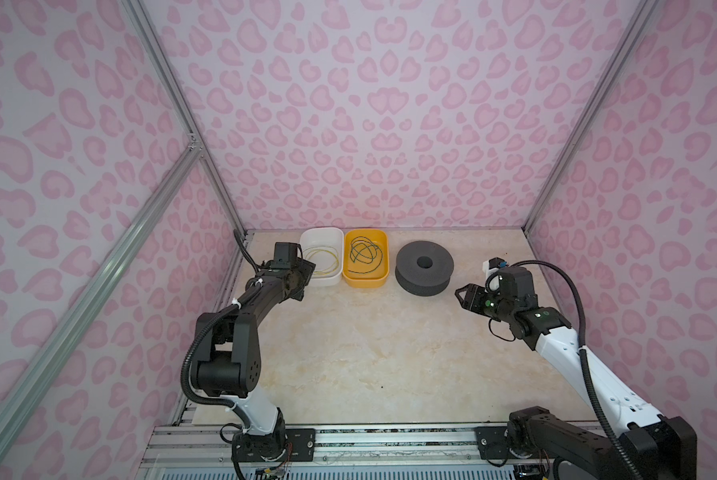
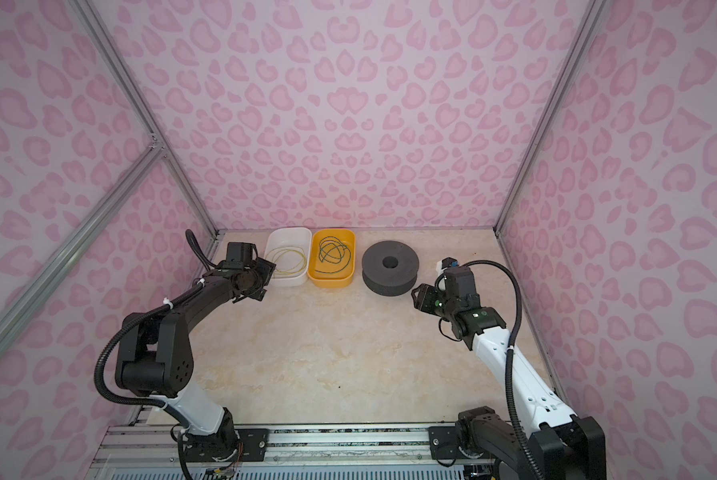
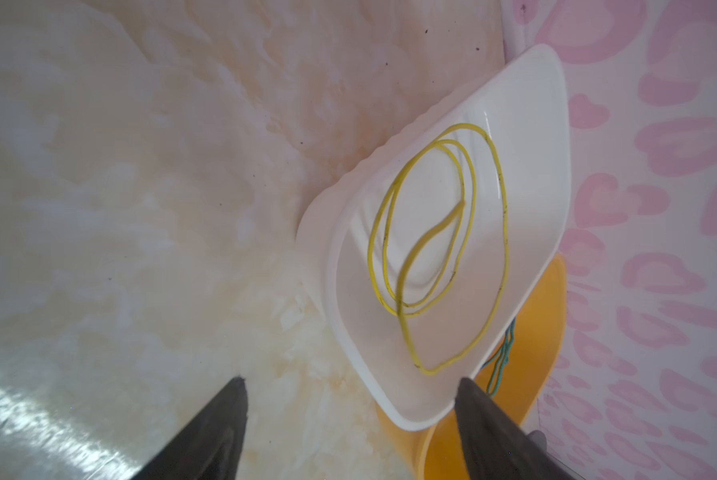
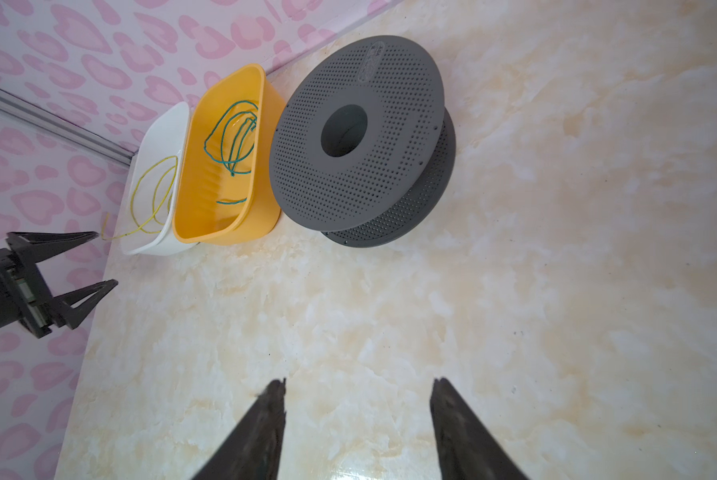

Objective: Wrap the cables

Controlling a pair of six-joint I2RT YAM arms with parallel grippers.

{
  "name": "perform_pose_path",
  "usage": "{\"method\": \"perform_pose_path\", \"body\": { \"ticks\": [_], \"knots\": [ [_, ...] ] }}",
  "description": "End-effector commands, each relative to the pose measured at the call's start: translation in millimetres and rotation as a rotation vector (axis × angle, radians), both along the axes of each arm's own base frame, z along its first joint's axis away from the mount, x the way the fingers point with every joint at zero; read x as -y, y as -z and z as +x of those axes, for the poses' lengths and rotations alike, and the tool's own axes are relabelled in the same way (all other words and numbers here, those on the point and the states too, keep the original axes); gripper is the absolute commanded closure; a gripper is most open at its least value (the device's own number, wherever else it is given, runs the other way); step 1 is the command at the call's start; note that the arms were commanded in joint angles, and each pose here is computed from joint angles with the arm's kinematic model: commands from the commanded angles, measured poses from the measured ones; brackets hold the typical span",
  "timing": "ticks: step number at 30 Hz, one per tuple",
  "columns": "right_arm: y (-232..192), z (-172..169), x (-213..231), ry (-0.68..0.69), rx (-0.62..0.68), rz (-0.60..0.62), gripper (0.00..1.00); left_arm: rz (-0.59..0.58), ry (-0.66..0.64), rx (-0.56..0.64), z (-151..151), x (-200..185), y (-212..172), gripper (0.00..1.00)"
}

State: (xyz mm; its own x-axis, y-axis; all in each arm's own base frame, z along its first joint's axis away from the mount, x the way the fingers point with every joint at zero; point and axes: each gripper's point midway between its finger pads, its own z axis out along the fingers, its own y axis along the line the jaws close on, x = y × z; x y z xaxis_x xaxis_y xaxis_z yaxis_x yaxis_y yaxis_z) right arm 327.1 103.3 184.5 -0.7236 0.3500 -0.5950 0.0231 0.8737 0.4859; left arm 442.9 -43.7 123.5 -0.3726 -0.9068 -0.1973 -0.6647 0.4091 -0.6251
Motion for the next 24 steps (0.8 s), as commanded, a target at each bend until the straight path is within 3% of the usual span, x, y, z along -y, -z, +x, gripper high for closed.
{"method": "perform_pose_path", "body": {
  "ticks": [1,3,4,7,9,12,14,16,19,24],
  "knots": [
    [-8.9,13.4,4.9,0.042,0.035,-0.009,0.26,0.06,0.06,0.092,-7.1,-6.9,-36.2,0.02],
    [-15.1,21.3,8.4,0.063,0.053,-0.028,0.16,0.088,0.109,0.158,-12.5,-6.7,-61.7,0.02],
    [-19.3,26.0,10.5,0.073,0.07,-0.039,0.01,0.105,0.138,0.189,-16.5,-5.3,-76.1,0.02],
    [-29.1,39.3,25.3,0.176,0.101,-0.027,0.0,0.147,0.278,0.281,-30.1,7.5,-112.4,0.02],
    [-33.2,48.9,39.8,0.266,0.116,0.068,0.0,0.184,0.371,0.334,-43.7,15.0,-131.4,0.02],
    [-29.9,64.3,52.0,0.294,0.169,0.352,0.11,0.225,0.471,0.407,-69.4,23.0,-147.6,0.02],
    [-17.4,73.4,65.7,0.364,0.158,0.531,0.36,0.255,0.489,0.445,-84.3,21.9,-154.1,0.02],
    [1.5,83.2,64.5,0.341,0.115,0.567,0.53,0.272,0.474,0.476,-97.7,18.4,-157.8,0.02],
    [29.2,92.1,51.4,0.29,-0.027,0.51,0.54,0.255,0.445,0.523,-107.5,16.7,-154.9,0.02],
    [44.2,106.9,39.2,0.259,-0.026,0.518,0.53,0.218,0.518,0.618,-114.4,31.6,-153.7,0.02]
  ]
}}
